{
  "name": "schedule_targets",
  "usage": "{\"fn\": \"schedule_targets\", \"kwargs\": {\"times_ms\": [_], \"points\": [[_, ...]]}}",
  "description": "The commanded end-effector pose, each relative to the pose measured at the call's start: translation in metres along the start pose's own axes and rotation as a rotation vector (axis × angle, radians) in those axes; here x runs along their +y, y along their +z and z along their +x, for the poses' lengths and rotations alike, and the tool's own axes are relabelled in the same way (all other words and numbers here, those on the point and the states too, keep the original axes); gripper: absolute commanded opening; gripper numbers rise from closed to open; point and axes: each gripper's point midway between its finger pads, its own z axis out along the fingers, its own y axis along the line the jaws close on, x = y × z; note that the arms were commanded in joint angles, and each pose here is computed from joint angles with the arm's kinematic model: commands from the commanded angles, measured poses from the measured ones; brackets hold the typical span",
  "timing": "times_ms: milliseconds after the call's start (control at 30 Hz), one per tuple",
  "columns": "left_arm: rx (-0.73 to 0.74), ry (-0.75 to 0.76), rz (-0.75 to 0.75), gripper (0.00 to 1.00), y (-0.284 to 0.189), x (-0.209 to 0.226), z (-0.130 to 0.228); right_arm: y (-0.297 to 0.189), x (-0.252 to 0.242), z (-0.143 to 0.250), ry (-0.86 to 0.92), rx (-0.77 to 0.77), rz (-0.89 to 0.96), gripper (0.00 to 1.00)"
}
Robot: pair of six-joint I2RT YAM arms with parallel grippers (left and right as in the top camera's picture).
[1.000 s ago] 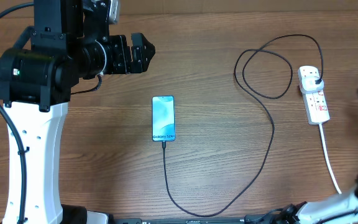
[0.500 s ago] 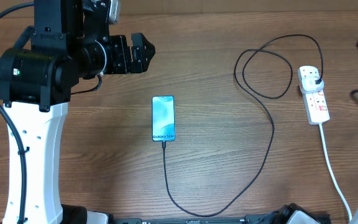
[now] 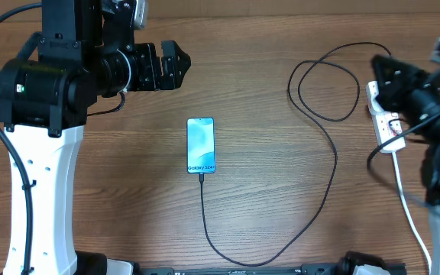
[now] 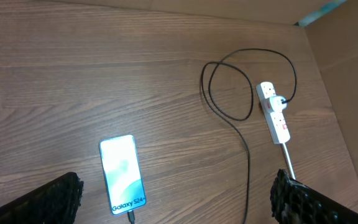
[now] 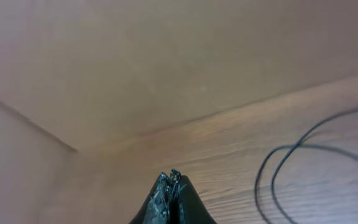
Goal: Plug charger to phone and switch on socket
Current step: 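Lift the right gripper up and away from the power strip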
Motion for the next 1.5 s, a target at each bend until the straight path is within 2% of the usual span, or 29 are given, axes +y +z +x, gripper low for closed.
{"fn": "schedule_targets", "kwargs": {"times_ms": [0, 167, 333, 500, 533, 567, 600, 633, 1067, 1467], "points": [[-0.020, 0.011, -0.004, 1.00, -0.005, -0.001, -0.003, -0.026, 0.020, -0.015, -0.209, -0.112, 0.097, 0.04], [-0.020, 0.011, -0.004, 1.00, -0.005, -0.001, -0.003, -0.046, 0.031, -0.001, -0.272, -0.106, 0.159, 0.05], [-0.020, 0.011, -0.004, 1.00, -0.005, -0.001, -0.003, -0.055, 0.033, 0.031, -0.398, 0.019, 0.144, 0.10], [-0.020, 0.011, -0.004, 1.00, -0.005, -0.001, -0.003, -0.058, 0.038, 0.057, -0.448, 0.124, 0.078, 0.30], [-0.020, 0.011, -0.004, 1.00, -0.005, -0.001, -0.003, -0.058, 0.037, 0.060, -0.444, 0.137, 0.077, 0.40], [-0.020, 0.011, -0.004, 1.00, -0.005, -0.001, -0.003, -0.059, 0.036, 0.063, -0.440, 0.151, 0.081, 0.62], [-0.020, 0.011, -0.004, 1.00, -0.005, -0.001, -0.003, -0.059, 0.035, 0.065, -0.438, 0.159, 0.082, 0.75], [-0.020, 0.011, -0.004, 1.00, -0.005, -0.001, -0.003, -0.059, 0.034, 0.068, -0.428, 0.170, 0.086, 1.00], [-0.020, 0.011, -0.004, 1.00, -0.005, -0.001, -0.003, -0.069, 0.021, 0.112, -0.371, 0.365, 0.099, 1.00], [-0.020, 0.011, -0.004, 1.00, -0.005, -0.001, -0.003, -0.068, 0.017, 0.114, -0.369, 0.379, 0.112, 1.00]]}}
